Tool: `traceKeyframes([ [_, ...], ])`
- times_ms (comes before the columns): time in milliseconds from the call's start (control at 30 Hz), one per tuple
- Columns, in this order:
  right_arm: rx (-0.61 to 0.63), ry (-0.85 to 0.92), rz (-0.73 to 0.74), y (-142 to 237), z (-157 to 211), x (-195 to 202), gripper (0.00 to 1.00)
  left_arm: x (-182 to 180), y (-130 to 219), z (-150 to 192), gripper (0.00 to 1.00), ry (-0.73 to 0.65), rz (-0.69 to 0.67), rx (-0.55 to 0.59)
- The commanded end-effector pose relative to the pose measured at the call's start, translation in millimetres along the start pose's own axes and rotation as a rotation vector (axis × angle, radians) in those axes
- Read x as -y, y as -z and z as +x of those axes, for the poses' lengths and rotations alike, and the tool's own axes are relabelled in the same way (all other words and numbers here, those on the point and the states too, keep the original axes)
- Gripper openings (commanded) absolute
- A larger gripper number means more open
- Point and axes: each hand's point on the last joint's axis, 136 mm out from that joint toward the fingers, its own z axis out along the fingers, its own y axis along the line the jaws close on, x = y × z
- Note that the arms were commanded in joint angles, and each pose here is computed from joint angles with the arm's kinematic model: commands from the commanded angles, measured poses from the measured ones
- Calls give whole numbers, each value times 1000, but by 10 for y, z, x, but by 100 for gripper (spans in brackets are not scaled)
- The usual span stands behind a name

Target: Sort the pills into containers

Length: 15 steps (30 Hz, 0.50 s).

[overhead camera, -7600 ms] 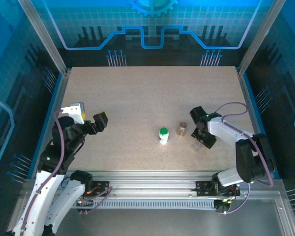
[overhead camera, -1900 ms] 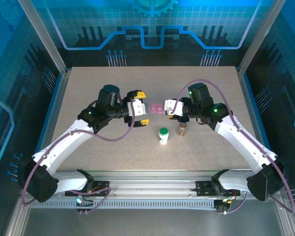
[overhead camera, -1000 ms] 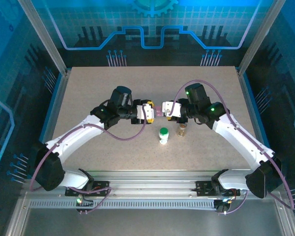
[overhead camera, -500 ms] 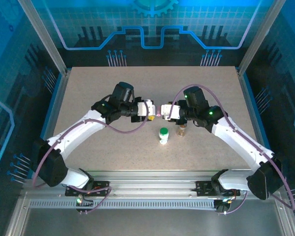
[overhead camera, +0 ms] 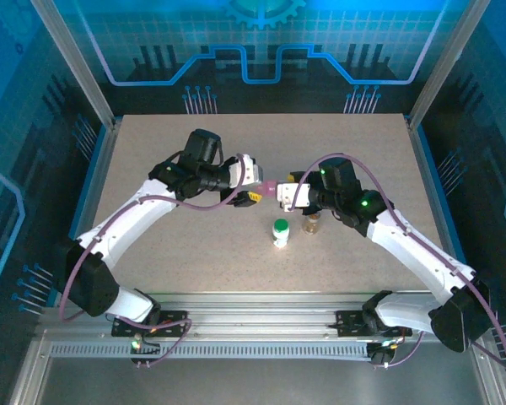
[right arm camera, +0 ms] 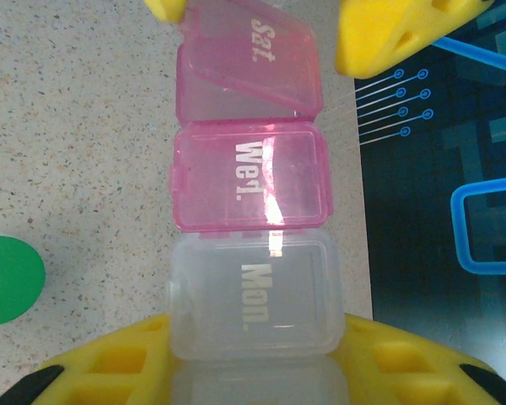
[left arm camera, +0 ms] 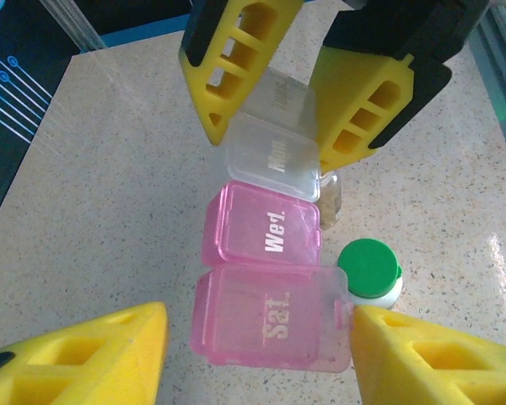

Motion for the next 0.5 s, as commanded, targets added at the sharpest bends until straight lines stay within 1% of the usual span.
traceKeyframes([
  [0,9,22,-19,-16,-50,-59,0,-38,69,-167,62,-4,-21,68],
  [167,18,23,-44,-30,-70,-114,0,-229,92,-196,65,-26,-139,89],
  [267,14,29,-58,-52,-71,-153,0,-292,104,-213,67,-31,-177,97],
  [467,23,37,-100,-94,-113,-261,0,-456,102,-159,67,-39,-265,74],
])
